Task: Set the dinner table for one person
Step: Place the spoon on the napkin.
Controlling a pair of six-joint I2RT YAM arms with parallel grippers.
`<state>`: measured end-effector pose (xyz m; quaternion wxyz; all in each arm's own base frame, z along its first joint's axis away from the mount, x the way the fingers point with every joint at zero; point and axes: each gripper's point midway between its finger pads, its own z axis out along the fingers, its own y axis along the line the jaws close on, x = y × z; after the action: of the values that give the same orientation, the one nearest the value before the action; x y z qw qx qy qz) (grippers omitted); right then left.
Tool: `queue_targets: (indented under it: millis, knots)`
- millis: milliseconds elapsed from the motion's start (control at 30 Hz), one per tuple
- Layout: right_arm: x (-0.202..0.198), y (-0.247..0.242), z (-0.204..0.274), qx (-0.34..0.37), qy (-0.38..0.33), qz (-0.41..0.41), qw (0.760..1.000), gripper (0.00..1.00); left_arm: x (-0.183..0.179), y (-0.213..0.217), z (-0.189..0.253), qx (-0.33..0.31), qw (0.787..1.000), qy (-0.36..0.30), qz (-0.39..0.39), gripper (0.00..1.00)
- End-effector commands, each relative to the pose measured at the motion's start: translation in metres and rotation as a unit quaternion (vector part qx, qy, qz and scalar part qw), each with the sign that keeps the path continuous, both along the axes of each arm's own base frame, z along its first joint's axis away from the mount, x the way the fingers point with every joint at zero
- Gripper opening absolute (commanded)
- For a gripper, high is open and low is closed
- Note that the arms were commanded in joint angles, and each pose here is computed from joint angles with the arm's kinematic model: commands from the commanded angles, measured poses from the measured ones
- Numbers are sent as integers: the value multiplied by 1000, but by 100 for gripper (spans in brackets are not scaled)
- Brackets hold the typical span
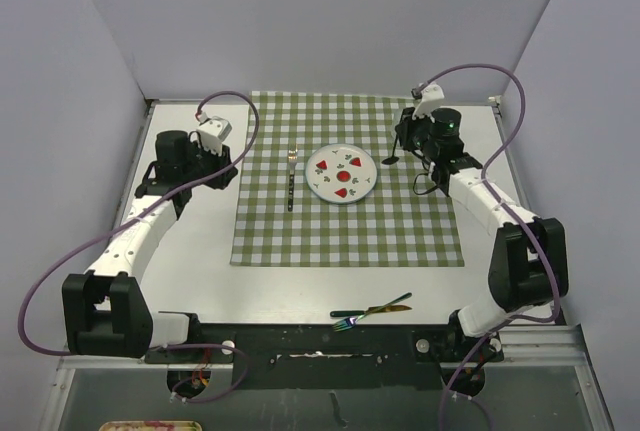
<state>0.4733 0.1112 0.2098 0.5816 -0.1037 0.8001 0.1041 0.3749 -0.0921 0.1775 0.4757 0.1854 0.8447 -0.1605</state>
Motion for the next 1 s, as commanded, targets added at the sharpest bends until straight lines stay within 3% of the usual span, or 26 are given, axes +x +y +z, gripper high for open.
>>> queue_targets:
  millis: [0, 967]
  knots:
    - [21, 4, 35, 22, -72, 3, 997, 0, 11, -6, 14, -11, 999, -37, -16, 22]
    - [57, -9, 10, -71, -120, 6, 990, 0, 20, -21, 1, -13, 999, -35, -37, 22]
